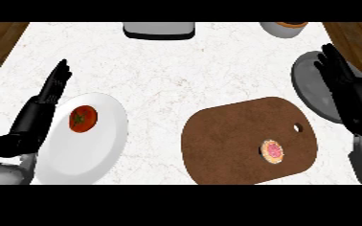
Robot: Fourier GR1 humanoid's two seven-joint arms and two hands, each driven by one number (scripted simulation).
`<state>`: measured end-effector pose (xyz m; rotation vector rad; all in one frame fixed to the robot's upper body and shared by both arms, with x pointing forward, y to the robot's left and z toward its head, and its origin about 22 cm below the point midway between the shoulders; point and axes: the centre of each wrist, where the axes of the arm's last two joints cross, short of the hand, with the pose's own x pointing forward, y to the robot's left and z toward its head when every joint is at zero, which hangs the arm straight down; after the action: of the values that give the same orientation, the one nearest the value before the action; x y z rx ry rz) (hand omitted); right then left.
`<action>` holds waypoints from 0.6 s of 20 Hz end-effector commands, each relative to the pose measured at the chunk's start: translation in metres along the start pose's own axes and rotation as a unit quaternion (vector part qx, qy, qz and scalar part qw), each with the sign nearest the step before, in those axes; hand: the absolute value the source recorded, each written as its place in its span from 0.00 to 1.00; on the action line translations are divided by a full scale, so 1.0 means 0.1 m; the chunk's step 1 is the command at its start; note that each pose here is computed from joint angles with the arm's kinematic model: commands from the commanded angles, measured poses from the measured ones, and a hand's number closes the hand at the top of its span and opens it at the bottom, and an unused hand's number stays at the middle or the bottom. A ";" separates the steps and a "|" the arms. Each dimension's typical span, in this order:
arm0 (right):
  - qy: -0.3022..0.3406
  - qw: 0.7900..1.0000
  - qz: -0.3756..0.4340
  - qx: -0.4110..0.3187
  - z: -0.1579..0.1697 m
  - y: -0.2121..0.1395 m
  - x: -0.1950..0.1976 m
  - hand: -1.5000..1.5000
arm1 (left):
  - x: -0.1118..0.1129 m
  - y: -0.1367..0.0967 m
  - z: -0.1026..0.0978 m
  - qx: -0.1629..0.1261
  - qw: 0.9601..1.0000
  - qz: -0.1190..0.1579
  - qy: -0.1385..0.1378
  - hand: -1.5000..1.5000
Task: Pick the cupcake from the cutting board and place it in the pan
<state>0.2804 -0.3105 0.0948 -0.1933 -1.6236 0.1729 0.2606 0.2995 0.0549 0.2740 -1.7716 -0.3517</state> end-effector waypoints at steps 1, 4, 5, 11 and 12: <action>0.003 1.000 -0.009 -0.003 0.09 0.06 0.01 1.00 | -0.26 -0.12 0.15 0.026 0.997 0.045 0.055 0.50; 0.011 0.997 -0.077 -0.028 0.30 0.05 -0.23 1.00 | -0.52 -0.37 0.48 0.085 0.964 0.153 0.201 0.50; 0.011 0.994 -0.105 -0.039 0.39 0.26 -0.32 1.00 | -0.62 -0.42 0.57 0.117 0.948 0.180 0.237 0.50; -0.079 0.985 0.090 -0.125 1.00 0.52 -0.45 0.00 | -0.67 -0.70 0.74 0.138 0.916 0.235 0.295 0.50; -0.076 0.984 0.090 -0.130 1.14 0.73 -0.54 0.00 | -0.68 -0.63 0.71 0.135 0.917 0.232 0.296 0.50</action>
<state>0.2059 -0.2817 0.0366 -0.4147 -1.6943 0.1072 0.2211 0.2777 -0.0226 0.1409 -1.3718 0.2230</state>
